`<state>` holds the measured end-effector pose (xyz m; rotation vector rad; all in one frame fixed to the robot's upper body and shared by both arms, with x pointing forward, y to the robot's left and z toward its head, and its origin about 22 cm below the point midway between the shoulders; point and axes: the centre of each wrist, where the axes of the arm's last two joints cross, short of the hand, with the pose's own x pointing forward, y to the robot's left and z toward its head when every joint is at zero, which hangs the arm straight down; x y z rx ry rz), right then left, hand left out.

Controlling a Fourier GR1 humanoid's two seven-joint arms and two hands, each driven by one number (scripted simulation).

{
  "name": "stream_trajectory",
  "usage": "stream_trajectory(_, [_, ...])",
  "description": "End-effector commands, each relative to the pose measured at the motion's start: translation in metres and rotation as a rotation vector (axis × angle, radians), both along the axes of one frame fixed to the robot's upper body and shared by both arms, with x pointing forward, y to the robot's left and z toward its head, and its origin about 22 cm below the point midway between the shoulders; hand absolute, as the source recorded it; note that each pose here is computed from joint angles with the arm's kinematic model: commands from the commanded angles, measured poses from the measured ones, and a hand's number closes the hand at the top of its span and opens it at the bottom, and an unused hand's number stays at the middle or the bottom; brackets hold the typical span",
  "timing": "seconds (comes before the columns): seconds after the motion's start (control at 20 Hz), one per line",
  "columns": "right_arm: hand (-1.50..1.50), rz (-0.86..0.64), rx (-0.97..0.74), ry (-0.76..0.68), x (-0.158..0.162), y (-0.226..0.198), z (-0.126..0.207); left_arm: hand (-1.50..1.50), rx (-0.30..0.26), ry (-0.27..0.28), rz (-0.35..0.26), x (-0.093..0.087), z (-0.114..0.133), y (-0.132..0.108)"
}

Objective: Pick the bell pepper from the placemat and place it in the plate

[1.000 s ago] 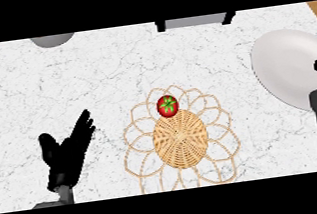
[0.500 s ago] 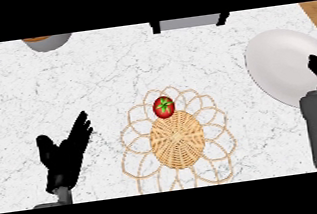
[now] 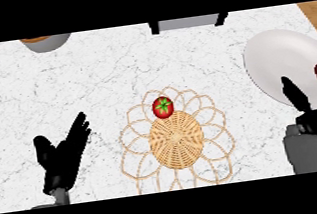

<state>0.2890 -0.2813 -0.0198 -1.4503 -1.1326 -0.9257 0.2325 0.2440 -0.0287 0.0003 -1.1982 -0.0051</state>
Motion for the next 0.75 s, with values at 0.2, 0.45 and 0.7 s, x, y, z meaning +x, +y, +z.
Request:
stream_trajectory(0.2, [-1.5,0.054,0.048,0.051,-0.041,0.034,-0.02,0.0,0.012,0.019,0.025,-0.006,-0.008,0.02])
stream_trajectory(0.45, [-1.5,0.085,0.061,0.06,-0.052,0.058,-0.035,0.0,-0.012,0.009,0.011,0.009,-0.005,-0.006])
stream_trajectory(0.7, [-1.5,0.086,0.066,0.073,-0.045,0.064,-0.041,0.0,0.021,0.007,0.0,0.002,-0.01,-0.013])
